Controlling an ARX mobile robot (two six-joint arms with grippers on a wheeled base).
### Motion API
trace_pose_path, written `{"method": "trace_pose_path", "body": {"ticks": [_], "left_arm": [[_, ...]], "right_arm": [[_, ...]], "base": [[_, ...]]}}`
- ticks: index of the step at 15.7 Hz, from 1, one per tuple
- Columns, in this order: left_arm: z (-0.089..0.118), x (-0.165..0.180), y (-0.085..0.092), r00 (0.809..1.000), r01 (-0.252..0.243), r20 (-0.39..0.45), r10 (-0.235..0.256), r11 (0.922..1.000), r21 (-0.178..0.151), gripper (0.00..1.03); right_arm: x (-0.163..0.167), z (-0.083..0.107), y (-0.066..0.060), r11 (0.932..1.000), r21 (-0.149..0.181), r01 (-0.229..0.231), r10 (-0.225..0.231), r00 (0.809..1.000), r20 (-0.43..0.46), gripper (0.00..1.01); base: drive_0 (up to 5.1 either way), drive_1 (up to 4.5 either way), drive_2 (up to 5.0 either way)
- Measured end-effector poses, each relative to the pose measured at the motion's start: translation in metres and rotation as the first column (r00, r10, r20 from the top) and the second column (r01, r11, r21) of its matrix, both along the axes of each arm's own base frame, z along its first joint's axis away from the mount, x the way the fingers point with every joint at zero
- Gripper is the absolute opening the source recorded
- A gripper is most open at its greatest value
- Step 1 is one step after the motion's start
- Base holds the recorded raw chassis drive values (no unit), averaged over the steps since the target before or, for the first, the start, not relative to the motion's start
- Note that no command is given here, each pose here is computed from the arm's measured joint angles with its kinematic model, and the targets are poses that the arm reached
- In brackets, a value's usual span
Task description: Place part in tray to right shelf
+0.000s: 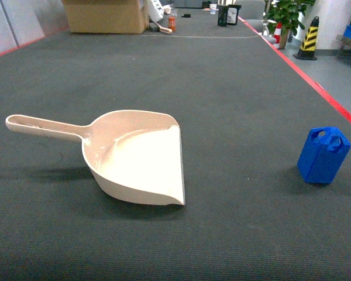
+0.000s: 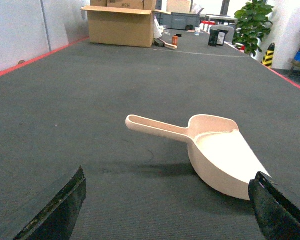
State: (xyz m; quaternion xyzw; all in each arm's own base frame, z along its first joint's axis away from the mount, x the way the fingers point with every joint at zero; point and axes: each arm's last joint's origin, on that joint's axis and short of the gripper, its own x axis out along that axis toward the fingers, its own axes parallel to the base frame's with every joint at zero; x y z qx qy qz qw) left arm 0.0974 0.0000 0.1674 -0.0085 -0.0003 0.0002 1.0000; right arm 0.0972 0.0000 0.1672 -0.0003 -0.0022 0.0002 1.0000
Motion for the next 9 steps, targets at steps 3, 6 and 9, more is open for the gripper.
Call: {"method": "trace_pose_path", "body": {"ticks": [3, 6, 9], "left_arm": [[0.0, 0.0, 0.0, 1.0, 0.0, 0.0, 0.0, 1.0, 0.0, 0.98], [0.0, 0.0, 0.0, 1.0, 0.0, -0.001, 0.0, 1.0, 0.0, 0.98], [0.016, 0.023, -0.006, 0.983, -0.123, -0.133, 0.123, 0.9924, 0.012, 0.98]], "right_arm": [[0.0, 0.0, 0.0, 1.0, 0.0, 0.0, 0.0, 1.0, 0.0, 0.98], [0.0, 0.0, 0.0, 1.0, 0.0, 0.0, 0.0, 1.0, 0.0, 0.98], [0.0, 0.0, 0.0, 1.0, 0.0, -0.001, 0.001, 1.0, 0.002, 0.98]], "base": [[0.0, 0.0, 0.0], [0.0, 0.0, 0.0], [0.0, 0.0, 0.0]]}}
